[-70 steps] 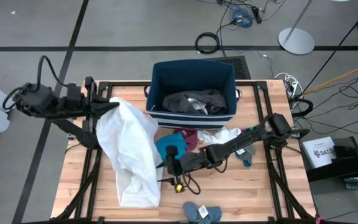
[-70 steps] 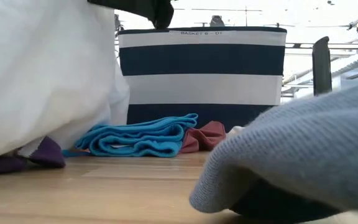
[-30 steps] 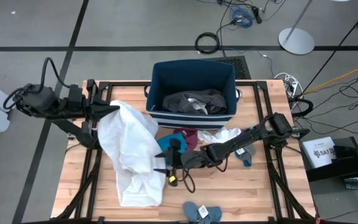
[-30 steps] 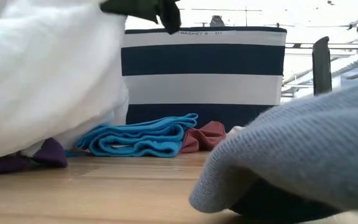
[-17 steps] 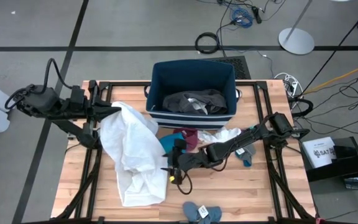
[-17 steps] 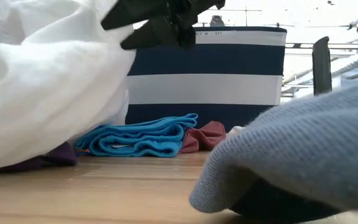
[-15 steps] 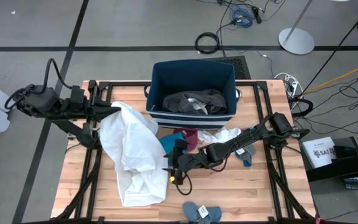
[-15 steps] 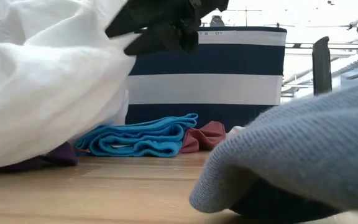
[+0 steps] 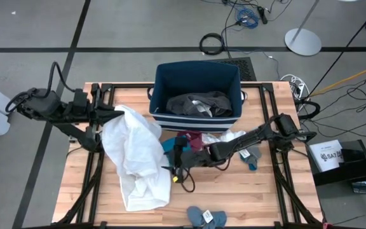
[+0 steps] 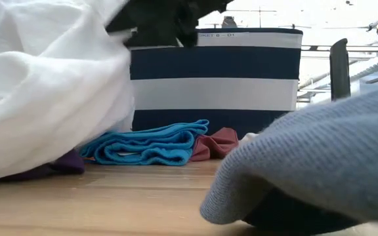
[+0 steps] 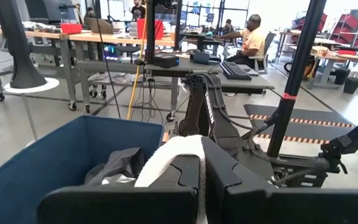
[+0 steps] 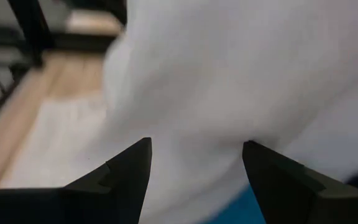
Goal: Sort clothes
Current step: Put the white shirt into the blue laundry organizer
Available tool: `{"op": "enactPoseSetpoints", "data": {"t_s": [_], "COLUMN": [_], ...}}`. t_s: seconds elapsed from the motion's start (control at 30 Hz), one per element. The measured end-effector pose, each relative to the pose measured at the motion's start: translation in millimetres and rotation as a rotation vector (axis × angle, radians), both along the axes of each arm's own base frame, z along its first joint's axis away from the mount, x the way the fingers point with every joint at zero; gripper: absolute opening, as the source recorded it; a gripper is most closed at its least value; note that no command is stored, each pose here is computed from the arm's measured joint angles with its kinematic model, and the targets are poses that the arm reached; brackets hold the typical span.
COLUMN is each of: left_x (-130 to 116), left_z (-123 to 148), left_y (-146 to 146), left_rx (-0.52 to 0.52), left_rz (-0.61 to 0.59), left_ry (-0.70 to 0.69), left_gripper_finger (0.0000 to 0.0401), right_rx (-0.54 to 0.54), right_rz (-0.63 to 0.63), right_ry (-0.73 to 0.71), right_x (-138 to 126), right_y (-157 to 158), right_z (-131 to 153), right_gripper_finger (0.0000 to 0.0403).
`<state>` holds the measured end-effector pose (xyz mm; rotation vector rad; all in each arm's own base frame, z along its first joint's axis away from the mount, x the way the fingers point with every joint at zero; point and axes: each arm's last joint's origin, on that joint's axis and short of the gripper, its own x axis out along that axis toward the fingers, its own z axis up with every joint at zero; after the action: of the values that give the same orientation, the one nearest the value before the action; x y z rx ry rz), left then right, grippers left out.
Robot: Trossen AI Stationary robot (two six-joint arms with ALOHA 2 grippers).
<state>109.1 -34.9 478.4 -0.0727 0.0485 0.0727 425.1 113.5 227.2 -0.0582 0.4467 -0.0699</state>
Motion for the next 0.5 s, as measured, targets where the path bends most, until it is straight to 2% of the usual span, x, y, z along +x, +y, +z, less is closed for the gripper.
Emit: {"op": "enactPoseSetpoints", "data": {"t_s": [0.23, 0.43, 0.5], "left_x": [4.1, 7.6, 10.4], "left_z": [0.0, -0.6, 0.2], "left_y": [-1.9, -4.1, -5.7], "left_rx": [-0.001, -0.026, -0.032], "left_rz": [0.0, -0.019, -0.033], "left_ry": [-0.001, 0.004, -0.005], "left_gripper_finger": [0.0002, 0.0002, 0.0002], "right_rx": [0.106, 0.148, 0.184], "right_rz": [0.154, 0.175, 0.214], "right_ry": [-0.218, -0.286, -0.296], "right_x": [11.2, 13.5, 14.2], "right_y": [-7.0, -7.0, -4.0], "right_z": [21.5, 26.6, 25.8], "right_gripper_finger": [0.024, 0.0238, 0.0224]}}
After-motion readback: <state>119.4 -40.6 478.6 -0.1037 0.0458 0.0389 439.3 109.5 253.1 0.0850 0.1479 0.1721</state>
